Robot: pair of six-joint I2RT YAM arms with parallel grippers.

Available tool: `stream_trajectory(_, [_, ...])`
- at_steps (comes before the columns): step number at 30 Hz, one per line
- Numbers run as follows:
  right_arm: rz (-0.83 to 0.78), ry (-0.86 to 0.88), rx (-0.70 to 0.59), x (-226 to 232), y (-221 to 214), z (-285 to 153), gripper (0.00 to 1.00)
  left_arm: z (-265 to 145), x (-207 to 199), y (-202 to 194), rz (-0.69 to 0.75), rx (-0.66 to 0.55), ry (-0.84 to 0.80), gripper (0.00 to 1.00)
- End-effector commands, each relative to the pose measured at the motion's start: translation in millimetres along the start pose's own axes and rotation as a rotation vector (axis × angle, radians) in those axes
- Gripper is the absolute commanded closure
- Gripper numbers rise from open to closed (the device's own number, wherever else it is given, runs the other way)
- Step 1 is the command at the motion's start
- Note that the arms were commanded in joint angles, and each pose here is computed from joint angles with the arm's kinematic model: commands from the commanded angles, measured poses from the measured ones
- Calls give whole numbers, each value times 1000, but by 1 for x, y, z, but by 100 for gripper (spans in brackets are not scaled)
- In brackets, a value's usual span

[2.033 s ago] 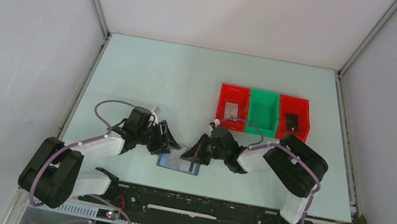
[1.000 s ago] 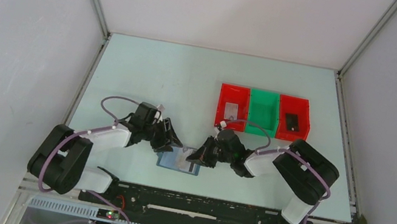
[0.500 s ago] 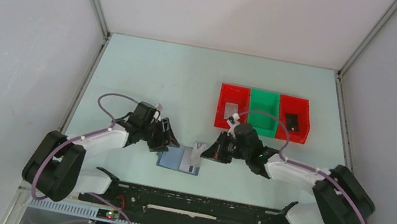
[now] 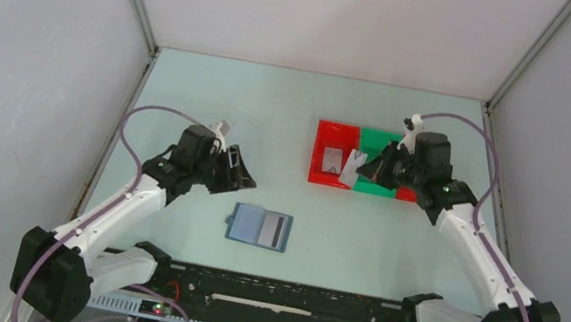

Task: Take the credit cards out of the card holder
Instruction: Place the credit card in the storage box.

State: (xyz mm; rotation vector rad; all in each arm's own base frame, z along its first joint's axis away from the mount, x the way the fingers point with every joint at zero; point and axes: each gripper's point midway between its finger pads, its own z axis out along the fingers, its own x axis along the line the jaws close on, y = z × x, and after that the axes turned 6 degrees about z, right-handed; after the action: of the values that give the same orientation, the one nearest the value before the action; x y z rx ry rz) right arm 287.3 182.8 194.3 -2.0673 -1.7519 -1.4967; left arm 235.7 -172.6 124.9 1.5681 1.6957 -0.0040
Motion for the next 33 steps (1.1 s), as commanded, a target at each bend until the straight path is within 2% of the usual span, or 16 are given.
stream_trajectory(1, [-63, -67, 61, -16, 15, 14, 100, -12, -6, 9, 42, -26, 0, 39])
stream_trajectory(7, [-71, -111, 30, -20, 60, 63, 100, -14, -8, 5, 42, -10, -16, 39])
stream_trajectory(13, [-64, -136, 75, -26, 85, 118, 100, -21, -11, -1, 43, -8, -43, 39])
stream_trajectory(20, [-34, -212, 200, -50, 69, 166, 100, -29, -6, 2, 33, -61, -17, 38])
stream_trajectory(33, [-9, -198, 260, -51, 38, 172, 100, -25, -6, -5, 26, -32, -28, 38])
